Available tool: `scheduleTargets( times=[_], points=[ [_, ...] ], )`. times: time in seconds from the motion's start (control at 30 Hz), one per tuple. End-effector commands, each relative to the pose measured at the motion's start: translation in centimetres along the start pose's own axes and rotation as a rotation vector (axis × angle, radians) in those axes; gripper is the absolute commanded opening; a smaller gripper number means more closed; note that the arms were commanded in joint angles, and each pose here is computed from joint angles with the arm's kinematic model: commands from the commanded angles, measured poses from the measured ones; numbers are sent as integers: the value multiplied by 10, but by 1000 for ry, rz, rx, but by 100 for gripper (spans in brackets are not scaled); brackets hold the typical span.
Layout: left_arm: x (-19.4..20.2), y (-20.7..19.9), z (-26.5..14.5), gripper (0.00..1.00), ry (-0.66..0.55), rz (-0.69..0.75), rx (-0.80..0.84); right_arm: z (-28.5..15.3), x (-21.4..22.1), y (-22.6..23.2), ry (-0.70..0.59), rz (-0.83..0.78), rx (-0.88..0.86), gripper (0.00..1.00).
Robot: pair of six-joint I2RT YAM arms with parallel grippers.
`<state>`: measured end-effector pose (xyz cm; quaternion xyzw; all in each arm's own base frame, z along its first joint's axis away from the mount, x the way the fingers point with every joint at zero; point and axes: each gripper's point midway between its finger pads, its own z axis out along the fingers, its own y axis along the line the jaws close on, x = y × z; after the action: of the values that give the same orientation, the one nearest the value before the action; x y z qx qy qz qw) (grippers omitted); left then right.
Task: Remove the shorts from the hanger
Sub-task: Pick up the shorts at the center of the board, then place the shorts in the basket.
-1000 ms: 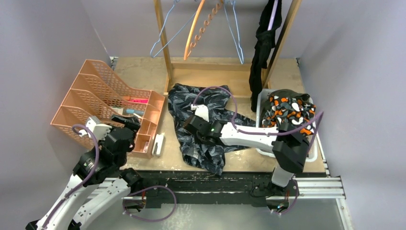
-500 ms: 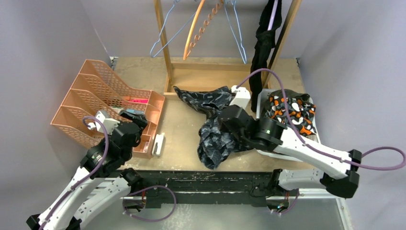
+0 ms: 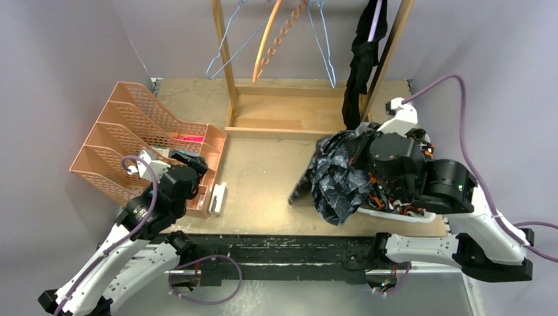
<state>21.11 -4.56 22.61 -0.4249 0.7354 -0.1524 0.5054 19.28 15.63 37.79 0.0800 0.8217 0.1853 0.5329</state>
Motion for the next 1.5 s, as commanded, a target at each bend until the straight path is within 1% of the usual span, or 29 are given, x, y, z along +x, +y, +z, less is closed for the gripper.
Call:
scheduleTargets(
  times=[0.0, 0.07, 0.17, 0.23, 0.3, 0.33, 0.4, 0.47, 0.57, 0.63, 0.7, 0.77, 0.8, 0.83, 0.9, 0.97, 1.07, 1.13, 1.2, 1.3, 1.37, 1.4, 1.47],
  points=[
    [4, -10, 5, 80, 11, 12, 21, -12, -54, -22, -157, -64, 158, 0],
    [7, -12, 5, 80, 18, 12, 23, -18, -81, -30, -237, -84, 237, 0],
    [8, -13, 5, 80, 24, 11, 27, -32, -120, -33, -338, -90, 290, 0],
    [8, -14, 5, 80, 25, 8, 29, -39, -142, -37, -398, -144, 343, 0],
    [8, -14, 5, 80, 27, 9, 30, -41, -158, -46, -452, -229, 450, 0],
    [9, -14, 5, 80, 28, 8, 30, -40, -171, -51, -502, -214, 514, 0],
    [10, -14, 6, 80, 31, 8, 32, -42, -188, -74, -546, -277, 644, 0],
    [11, -16, 6, 80, 36, 9, 35, -52, -201, -92, -602, -276, 695, 0],
    [13, -16, 6, 80, 44, 9, 34, -64, -209, -98, -614, -276, 714, 0],
    [15, -17, 8, 80, 48, 6, 38, -57, -208, -94, -590, -317, 726, 0],
    [17, -20, 8, 80, 57, 6, 47, -47, -208, -101, -567, -354, 785, 0],
    [18, -23, 8, 80, 67, 10, 52, -39, -210, -112, -576, -302, 785, 0],
    [18, -23, 7, 80, 69, 11, 52, -33, -210, -118, -553, -314, 775, 0],
    [19, -23, 7, 80, 70, 14, 50, -22, -205, -124, -532, -273, 764, 0],
    [19, -22, 7, 80, 72, 16, 47, -1, -184, -141, -442, -253, 774, 0],
    [19, -22, 7, 80, 72, 15, 50, 22, -156, -160, -352, -240, 780, 0],
    [19, -21, 8, 80, 68, 19, 47, 51, -115, -199, -261, -157, 787, 0],
    [18, -23, 7, 80, 66, 20, 52, 55, -88, -237, -221, -57, 867, 0],
    [18, -22, 8, 80, 65, 22, 48, 66, -66, -258, -185, 9, 850, 0],
    [21, -22, 10, 80, 70, 23, 49, 85, -36, -269, -143, 75, 796, 0],
    [24, -24, 11, 80, 80, 22, 53, 99, -12, -276, -96, 109, 778, 0],
    [25, -24, 11, 80, 83, 22, 52, 109, 5, -276, -49, 130, 740, 0],
    [26, -25, 11, 80, 90, 26, 52, 121, 23, -278, -15, 179, 695, 0]
  ],
)
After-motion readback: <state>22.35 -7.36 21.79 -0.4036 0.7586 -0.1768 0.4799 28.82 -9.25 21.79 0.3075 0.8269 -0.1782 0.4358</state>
